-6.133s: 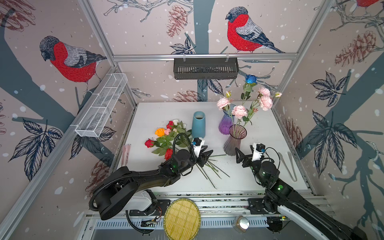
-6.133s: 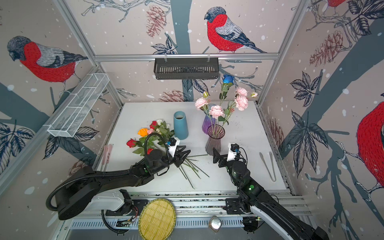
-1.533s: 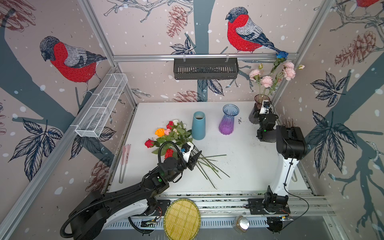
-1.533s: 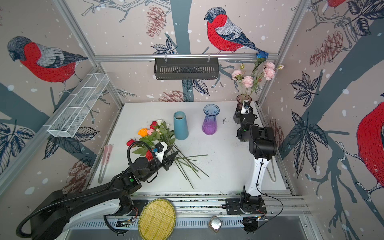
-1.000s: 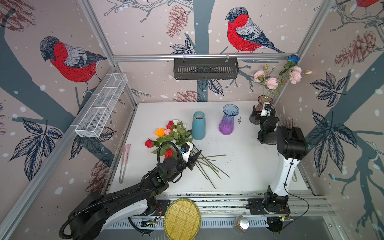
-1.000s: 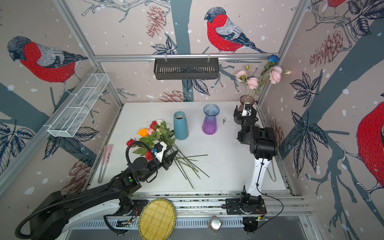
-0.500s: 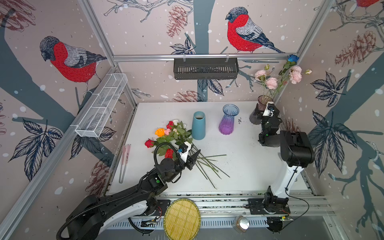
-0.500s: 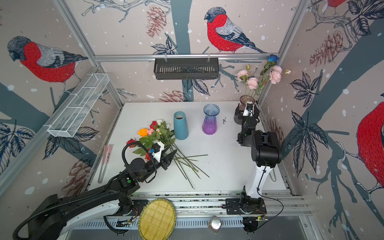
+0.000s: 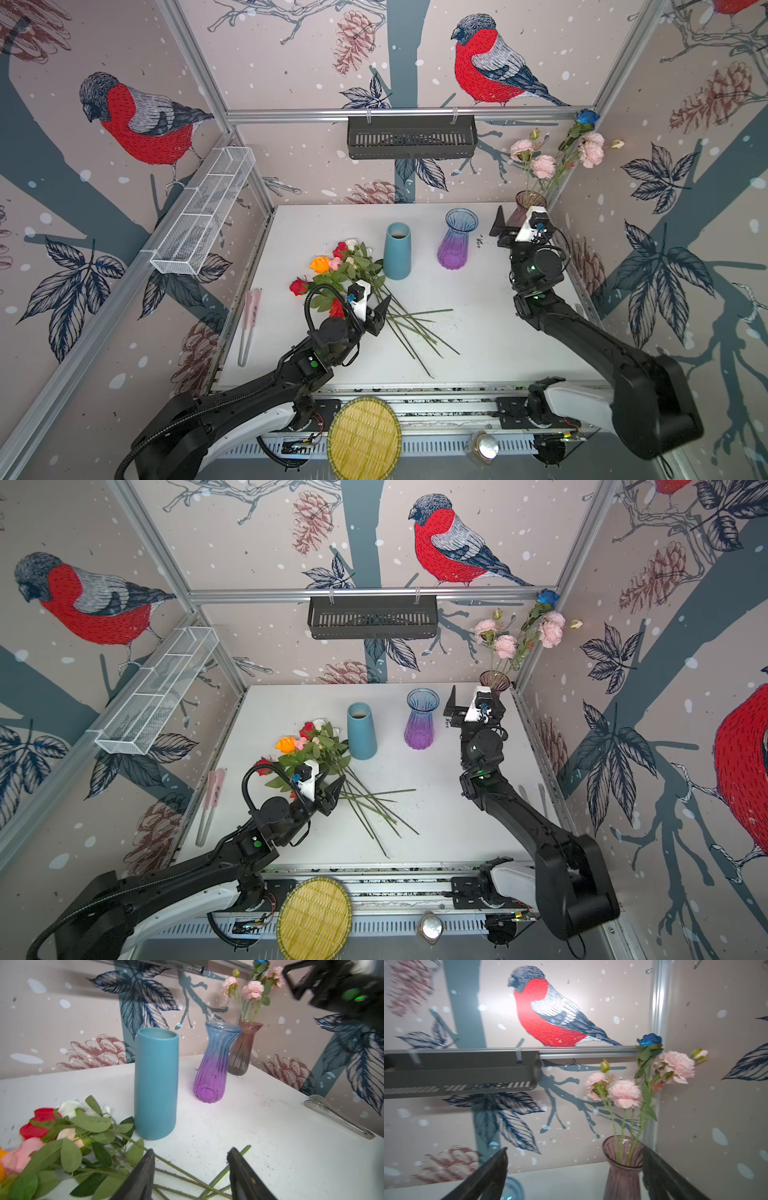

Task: Arrange the flowers into the vase
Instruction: 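Open the right gripper and move it to the rose bunch on the table, then close the right gripper on a red rose stem in the bunch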

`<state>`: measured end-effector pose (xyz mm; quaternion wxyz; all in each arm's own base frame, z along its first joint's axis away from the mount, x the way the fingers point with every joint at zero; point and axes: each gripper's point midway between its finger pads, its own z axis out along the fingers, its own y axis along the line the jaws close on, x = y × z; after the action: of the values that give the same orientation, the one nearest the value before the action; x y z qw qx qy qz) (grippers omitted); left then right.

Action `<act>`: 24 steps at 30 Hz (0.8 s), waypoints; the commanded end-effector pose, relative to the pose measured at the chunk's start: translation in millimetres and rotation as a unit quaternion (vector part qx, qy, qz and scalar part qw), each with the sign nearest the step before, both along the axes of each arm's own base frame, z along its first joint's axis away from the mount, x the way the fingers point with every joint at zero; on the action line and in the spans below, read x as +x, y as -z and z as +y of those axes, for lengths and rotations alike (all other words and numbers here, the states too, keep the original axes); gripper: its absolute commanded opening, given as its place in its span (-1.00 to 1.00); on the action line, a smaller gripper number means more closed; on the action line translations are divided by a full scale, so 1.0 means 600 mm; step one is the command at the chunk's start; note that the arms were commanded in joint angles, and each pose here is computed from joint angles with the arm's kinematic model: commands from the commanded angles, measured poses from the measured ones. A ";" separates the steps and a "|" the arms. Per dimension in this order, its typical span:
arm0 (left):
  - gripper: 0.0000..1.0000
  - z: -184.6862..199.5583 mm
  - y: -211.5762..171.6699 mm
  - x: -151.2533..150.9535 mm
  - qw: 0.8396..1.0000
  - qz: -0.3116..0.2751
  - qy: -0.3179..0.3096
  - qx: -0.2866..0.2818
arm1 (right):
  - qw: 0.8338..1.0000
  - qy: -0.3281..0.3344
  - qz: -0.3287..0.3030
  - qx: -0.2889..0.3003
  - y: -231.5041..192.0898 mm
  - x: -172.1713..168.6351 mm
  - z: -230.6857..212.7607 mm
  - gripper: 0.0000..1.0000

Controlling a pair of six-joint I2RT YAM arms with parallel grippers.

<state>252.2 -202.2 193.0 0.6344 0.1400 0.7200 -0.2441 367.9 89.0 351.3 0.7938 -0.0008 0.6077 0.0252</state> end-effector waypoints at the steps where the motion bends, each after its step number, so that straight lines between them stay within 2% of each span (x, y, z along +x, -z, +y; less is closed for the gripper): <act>1: 0.14 0.026 0.015 0.028 0.996 0.047 -0.031 -0.065 | 0.986 -0.098 0.132 -0.011 0.116 -0.052 0.084 0.99; 4: 0.14 0.039 0.041 0.042 0.991 0.087 -0.031 -0.098 | 0.967 -0.206 0.151 -0.020 0.158 -0.130 0.163 0.99; 6: 0.14 0.045 0.052 0.049 0.987 0.105 -0.035 -0.116 | 0.942 -0.294 0.160 -0.034 0.188 -0.181 0.218 0.95; 8: 0.15 0.048 0.049 0.051 0.985 0.110 -0.034 -0.132 | 0.905 -0.382 0.176 -0.059 0.217 -0.226 0.269 0.89; 10: 0.17 0.053 0.036 0.053 0.984 0.099 -0.040 -0.143 | 0.873 -0.433 0.212 -0.072 0.247 -0.245 0.301 0.78; 12: 0.19 0.065 0.023 0.059 0.984 0.085 -0.055 -0.149 | 0.852 -0.448 0.261 -0.077 0.268 -0.242 0.322 0.58; 14: 0.20 0.078 0.011 0.064 0.983 0.070 -0.069 -0.155 | 0.818 -0.481 0.302 -0.089 0.284 -0.238 0.350 0.29; 17: 0.19 0.090 -0.001 0.059 0.986 0.035 -0.073 -0.148 | 0.783 -0.503 0.351 -0.100 0.311 -0.221 0.394 0.02; 20: 0.20 0.103 0.005 0.049 0.989 0.007 -0.082 -0.126 | 0.766 -0.505 0.386 -0.098 0.338 -0.198 0.432 -0.05; 24: 0.21 0.104 0.002 0.043 0.991 0.001 -0.077 -0.109 | 0.758 -0.493 0.415 -0.098 0.373 -0.172 0.466 -0.11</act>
<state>278.7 -141.1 173.9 0.6348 0.0013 0.7219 -0.2754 267.1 358.9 137.2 0.3654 -0.3696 0.7831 0.3416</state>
